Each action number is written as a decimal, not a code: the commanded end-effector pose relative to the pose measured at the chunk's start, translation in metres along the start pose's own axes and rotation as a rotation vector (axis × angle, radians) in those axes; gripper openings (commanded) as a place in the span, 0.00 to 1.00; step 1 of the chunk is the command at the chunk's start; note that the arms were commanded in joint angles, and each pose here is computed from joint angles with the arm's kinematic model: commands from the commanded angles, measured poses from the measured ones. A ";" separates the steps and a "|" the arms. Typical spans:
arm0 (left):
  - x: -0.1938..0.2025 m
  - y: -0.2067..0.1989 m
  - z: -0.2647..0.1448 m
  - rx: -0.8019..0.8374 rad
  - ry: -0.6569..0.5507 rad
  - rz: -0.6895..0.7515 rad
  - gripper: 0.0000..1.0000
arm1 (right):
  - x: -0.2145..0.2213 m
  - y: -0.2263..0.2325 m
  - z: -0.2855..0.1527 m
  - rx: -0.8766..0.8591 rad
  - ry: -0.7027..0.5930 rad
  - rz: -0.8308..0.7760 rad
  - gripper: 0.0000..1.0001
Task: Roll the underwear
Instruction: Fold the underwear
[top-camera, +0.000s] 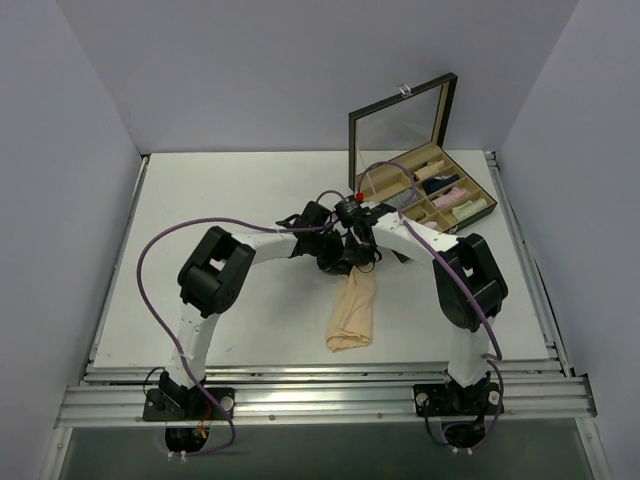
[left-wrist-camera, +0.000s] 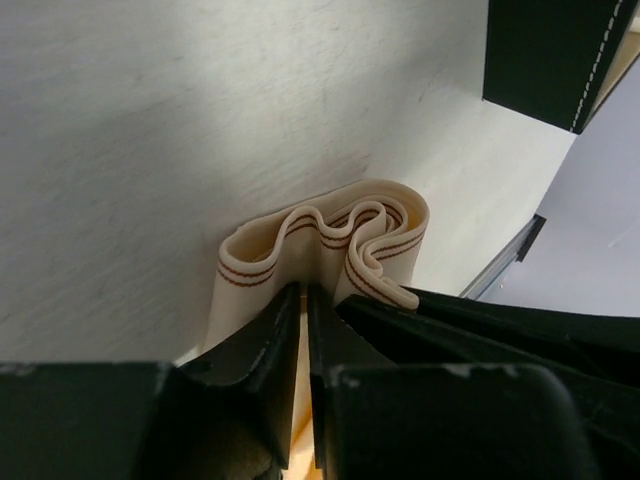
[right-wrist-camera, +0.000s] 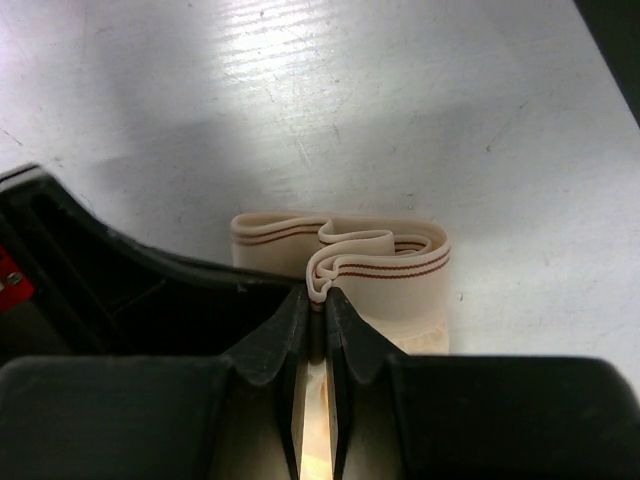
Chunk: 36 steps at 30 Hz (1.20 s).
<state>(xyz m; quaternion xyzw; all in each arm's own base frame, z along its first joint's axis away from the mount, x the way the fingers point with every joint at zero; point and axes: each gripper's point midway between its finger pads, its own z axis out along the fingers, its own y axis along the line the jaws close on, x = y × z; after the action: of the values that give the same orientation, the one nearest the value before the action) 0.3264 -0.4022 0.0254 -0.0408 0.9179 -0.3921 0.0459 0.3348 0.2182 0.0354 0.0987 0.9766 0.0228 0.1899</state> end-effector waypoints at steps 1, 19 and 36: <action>0.005 0.007 -0.019 -0.075 -0.020 -0.007 0.19 | 0.003 0.020 -0.005 -0.078 -0.006 0.020 0.06; 0.009 0.016 -0.068 -0.238 -0.037 -0.055 0.38 | 0.011 0.038 -0.019 -0.216 0.032 -0.066 0.22; 0.004 0.042 -0.100 -0.264 -0.043 -0.121 0.39 | 0.015 0.039 -0.021 -0.206 0.040 -0.084 0.13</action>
<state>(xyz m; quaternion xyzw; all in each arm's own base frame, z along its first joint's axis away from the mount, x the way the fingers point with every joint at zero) 0.3116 -0.3133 0.0527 -0.1152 0.9578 -0.2615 0.0310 0.3257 0.2592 0.0450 0.0453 0.9752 0.1187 0.1811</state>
